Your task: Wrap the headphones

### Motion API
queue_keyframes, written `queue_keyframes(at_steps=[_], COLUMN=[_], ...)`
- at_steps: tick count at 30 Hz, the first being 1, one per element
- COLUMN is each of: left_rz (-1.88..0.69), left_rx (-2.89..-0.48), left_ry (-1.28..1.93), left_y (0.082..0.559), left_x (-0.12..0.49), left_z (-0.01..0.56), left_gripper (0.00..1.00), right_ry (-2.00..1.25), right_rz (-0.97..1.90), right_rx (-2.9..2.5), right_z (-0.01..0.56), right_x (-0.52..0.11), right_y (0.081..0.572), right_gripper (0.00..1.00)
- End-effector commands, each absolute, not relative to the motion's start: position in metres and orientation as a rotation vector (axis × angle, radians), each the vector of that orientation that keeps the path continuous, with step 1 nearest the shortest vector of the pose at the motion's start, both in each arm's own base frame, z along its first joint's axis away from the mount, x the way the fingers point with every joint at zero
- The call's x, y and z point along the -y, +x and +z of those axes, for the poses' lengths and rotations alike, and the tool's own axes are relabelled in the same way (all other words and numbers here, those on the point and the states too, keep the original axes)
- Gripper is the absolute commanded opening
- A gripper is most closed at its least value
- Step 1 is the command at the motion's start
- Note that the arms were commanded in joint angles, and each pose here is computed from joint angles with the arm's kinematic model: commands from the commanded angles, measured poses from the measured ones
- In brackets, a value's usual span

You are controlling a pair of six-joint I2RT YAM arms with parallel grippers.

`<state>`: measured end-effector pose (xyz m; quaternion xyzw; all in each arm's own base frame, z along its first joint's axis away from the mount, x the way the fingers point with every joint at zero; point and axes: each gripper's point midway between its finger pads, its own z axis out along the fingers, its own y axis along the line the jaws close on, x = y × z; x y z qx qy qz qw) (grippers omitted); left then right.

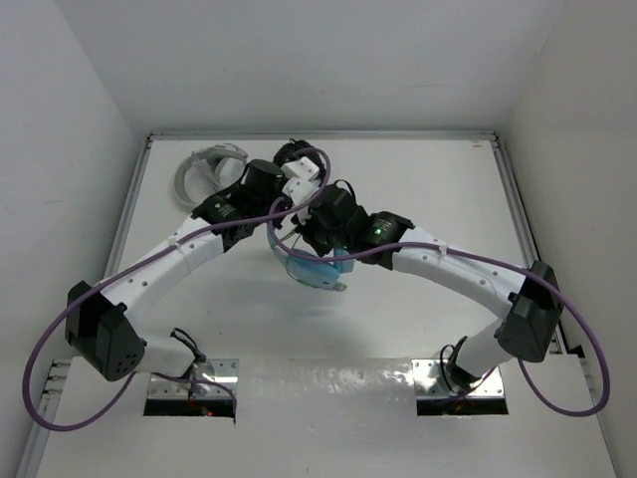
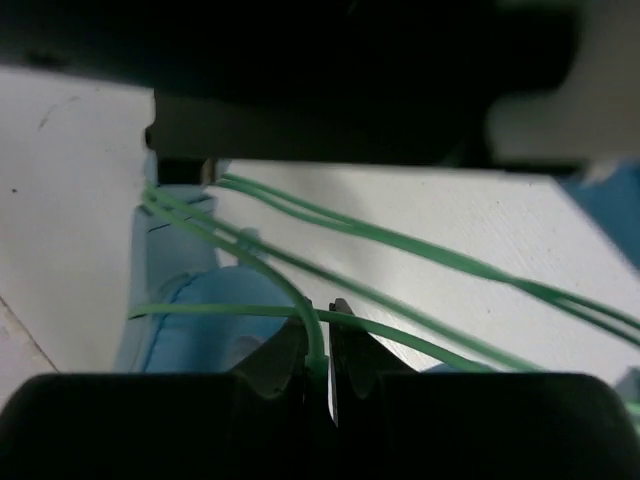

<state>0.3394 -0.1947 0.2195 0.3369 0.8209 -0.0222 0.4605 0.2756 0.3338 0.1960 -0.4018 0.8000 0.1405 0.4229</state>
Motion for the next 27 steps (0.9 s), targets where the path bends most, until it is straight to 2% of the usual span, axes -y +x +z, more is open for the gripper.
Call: queue_keyframes(at_steps=[1,5,9,12,15,19,23,26,27], left_rz=[-0.187,-0.121,-0.131,-0.152,-0.115,-0.023,0.037,0.066,0.077], left_rx=[-2.069,-2.217,-2.331,-2.346,-2.362,-2.416,-2.457,-2.48,-2.489], left_ry=[0.949,0.987,0.994,0.963,0.956,0.983,1.007,1.027,1.036], left_y=[0.313,0.311,0.303,0.301,0.301,0.301,0.296,0.292,0.292], left_x=[0.212,0.203,0.203,0.204,0.2,0.187,0.178,0.172,0.17], left_z=[0.221,0.21,0.202,0.202,0.199,0.188,0.175,0.164,0.159], left_gripper=[0.0,0.0,0.0,0.0,0.0,0.0,0.0,0.0,0.0], right_ry=[-0.699,-0.641,-0.659,-0.638,-0.646,-0.679,-0.693,-0.704,-0.717], right_rz=[0.219,0.064,0.118,0.177,0.217,0.259,0.292,0.311,0.314], right_rx=[-2.011,-2.031,-2.03,-2.054,-2.071,-2.096,-2.093,-2.087,-2.075], right_z=[0.218,0.202,0.183,0.168,0.16,0.154,0.162,0.175,0.181], right_x=[-0.3,-0.278,-0.284,-0.286,-0.288,-0.291,-0.289,-0.286,-0.285], right_y=[0.316,0.326,0.323,0.315,0.309,0.3,0.293,0.286,0.285], right_gripper=[0.0,0.0,0.03,0.16,0.2,0.37,0.61,0.73,0.81])
